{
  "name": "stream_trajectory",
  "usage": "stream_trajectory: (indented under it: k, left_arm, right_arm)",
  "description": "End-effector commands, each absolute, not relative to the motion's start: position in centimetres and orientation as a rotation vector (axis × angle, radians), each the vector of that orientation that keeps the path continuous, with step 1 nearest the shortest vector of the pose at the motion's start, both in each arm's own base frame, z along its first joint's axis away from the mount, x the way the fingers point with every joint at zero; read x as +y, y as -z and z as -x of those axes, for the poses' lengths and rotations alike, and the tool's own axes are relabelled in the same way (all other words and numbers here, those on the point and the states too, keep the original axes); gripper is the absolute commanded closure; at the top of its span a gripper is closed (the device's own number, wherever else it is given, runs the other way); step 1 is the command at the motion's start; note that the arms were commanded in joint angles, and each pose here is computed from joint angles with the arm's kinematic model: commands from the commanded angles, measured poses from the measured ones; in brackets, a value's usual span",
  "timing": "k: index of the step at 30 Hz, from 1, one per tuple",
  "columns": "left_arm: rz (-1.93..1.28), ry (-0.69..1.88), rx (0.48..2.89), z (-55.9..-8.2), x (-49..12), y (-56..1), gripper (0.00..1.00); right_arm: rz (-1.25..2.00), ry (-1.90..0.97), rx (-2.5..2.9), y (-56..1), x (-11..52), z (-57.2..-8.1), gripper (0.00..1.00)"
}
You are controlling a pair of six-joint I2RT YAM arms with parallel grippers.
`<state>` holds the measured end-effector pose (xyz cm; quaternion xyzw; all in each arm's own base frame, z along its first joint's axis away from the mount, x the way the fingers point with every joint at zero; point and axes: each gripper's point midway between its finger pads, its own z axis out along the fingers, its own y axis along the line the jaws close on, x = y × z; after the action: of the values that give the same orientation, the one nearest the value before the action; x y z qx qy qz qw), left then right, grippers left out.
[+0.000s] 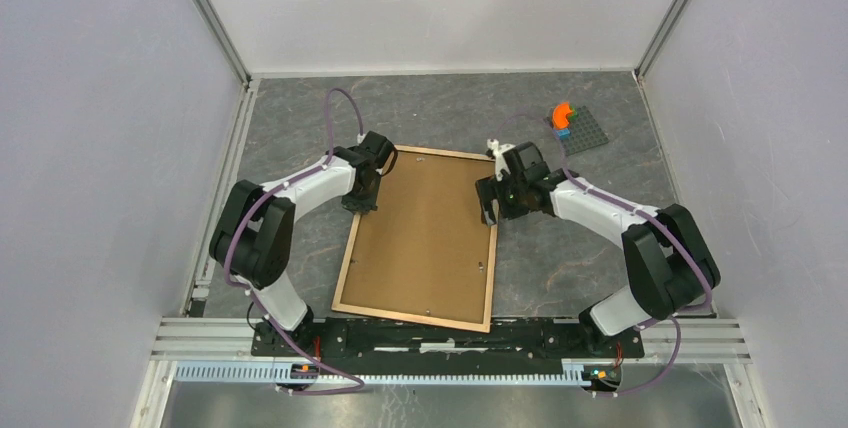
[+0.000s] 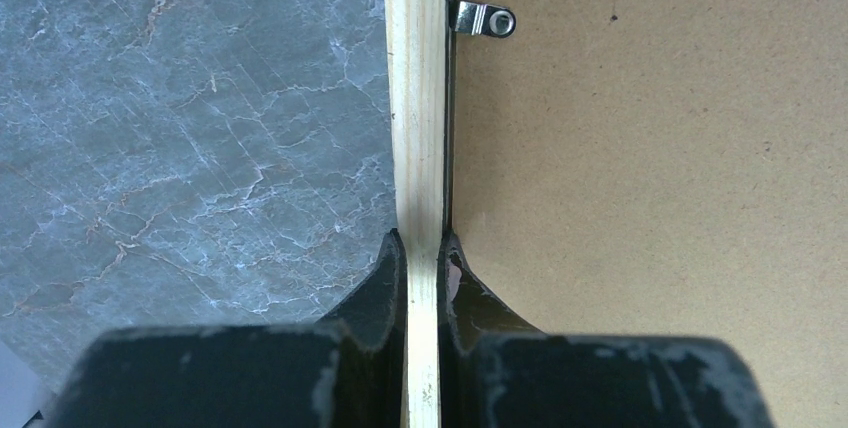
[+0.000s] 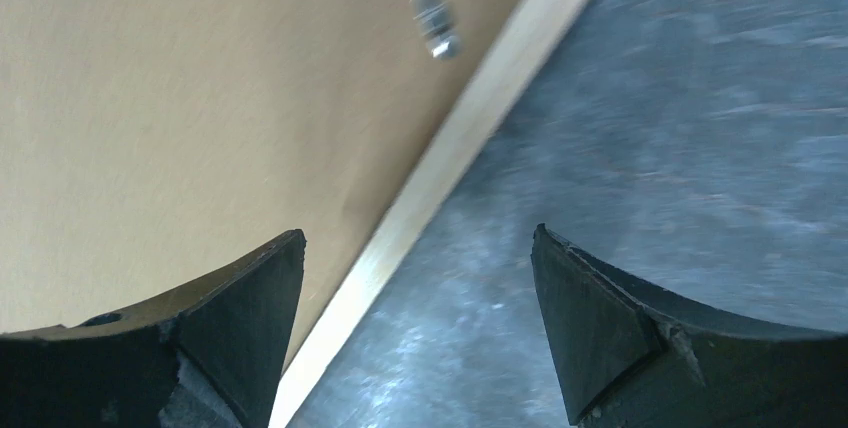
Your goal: Put the photo into the frame
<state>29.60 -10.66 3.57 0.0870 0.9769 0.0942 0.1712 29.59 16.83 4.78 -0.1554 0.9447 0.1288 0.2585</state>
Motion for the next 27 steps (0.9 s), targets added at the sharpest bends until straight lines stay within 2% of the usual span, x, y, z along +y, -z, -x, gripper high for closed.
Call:
stream_trajectory:
  k: [1,11,20,25,27]
  left_arm:
    - [-0.234,-0.255,2.74,-31.0,-10.0,-4.3,0.98]
    - [-0.176,-0.173,2.766,-30.8,-10.6,-3.4,0.98]
    - [-0.169,-0.135,2.787,-30.9,-11.1,-2.9,0.98]
    - [-0.178,-0.134,2.797,-30.7,-11.1,-3.0,0.98]
    - [-0.184,-0.128,2.799,-30.6,-11.2,-3.0,0.98]
  right_arm:
    - [0.611,-0.389,2.604,-4.0,19.0,-25.5,0.12]
    - [0.63,-0.382,2.678,-1.9,19.2,-21.1,0.21]
    - [0.627,-0.394,2.631,-3.5,21.3,-20.5,0.17]
    - [0.575,-0.275,2.675,-2.4,20.3,-19.5,0.2]
    - [0.562,-0.253,2.685,-1.9,20.1,-19.0,0.24]
